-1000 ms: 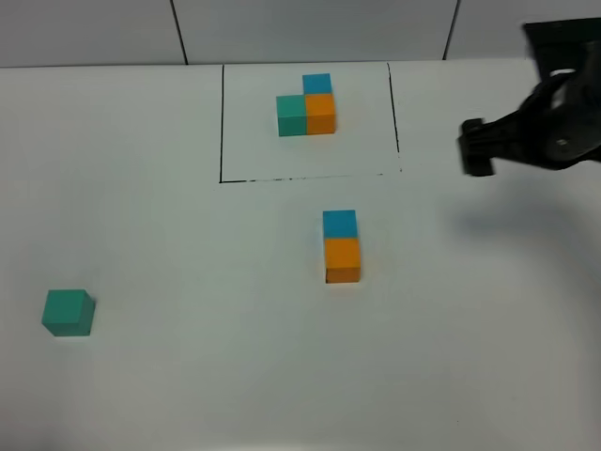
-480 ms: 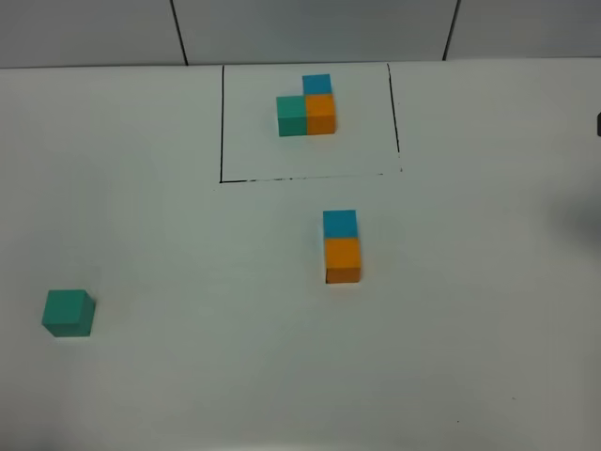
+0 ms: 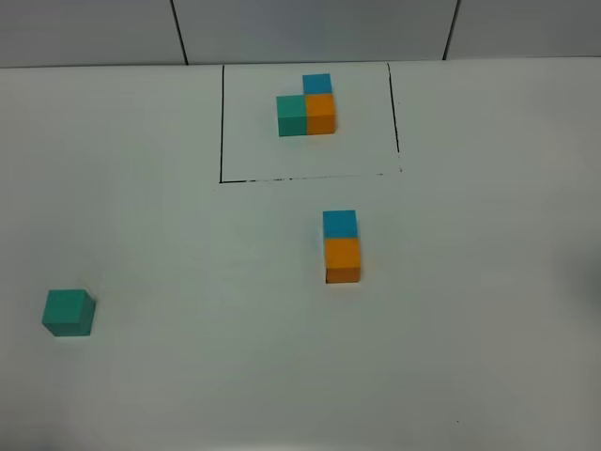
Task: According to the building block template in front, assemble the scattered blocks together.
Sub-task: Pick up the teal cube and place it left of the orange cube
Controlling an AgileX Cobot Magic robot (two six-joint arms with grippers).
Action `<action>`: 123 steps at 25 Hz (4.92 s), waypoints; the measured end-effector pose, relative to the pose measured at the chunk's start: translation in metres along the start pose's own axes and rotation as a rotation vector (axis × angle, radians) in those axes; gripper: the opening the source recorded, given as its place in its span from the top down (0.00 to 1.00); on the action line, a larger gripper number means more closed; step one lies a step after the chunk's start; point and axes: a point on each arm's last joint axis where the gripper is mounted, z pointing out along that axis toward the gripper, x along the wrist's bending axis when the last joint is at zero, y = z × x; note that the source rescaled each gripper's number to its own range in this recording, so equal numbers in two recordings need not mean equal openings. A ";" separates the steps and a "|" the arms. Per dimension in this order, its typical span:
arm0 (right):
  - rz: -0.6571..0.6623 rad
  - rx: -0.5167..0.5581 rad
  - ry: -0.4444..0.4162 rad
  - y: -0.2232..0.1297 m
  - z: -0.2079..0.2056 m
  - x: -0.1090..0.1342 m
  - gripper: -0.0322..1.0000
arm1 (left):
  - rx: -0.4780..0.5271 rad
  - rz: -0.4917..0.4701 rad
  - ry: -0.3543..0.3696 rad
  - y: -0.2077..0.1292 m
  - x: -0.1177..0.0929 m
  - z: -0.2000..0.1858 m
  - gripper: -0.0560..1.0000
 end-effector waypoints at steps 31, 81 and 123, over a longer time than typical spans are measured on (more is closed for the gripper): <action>-0.028 -0.217 0.125 -0.152 -0.110 0.011 0.09 | 0.000 0.000 0.000 0.000 0.000 0.000 0.29; -0.056 -0.182 0.126 -0.156 -0.105 0.007 0.26 | 0.000 0.000 0.000 0.000 0.000 0.000 0.29; -0.057 -0.182 0.126 -0.156 -0.105 0.007 0.26 | 0.000 0.000 0.000 0.000 0.000 0.000 0.29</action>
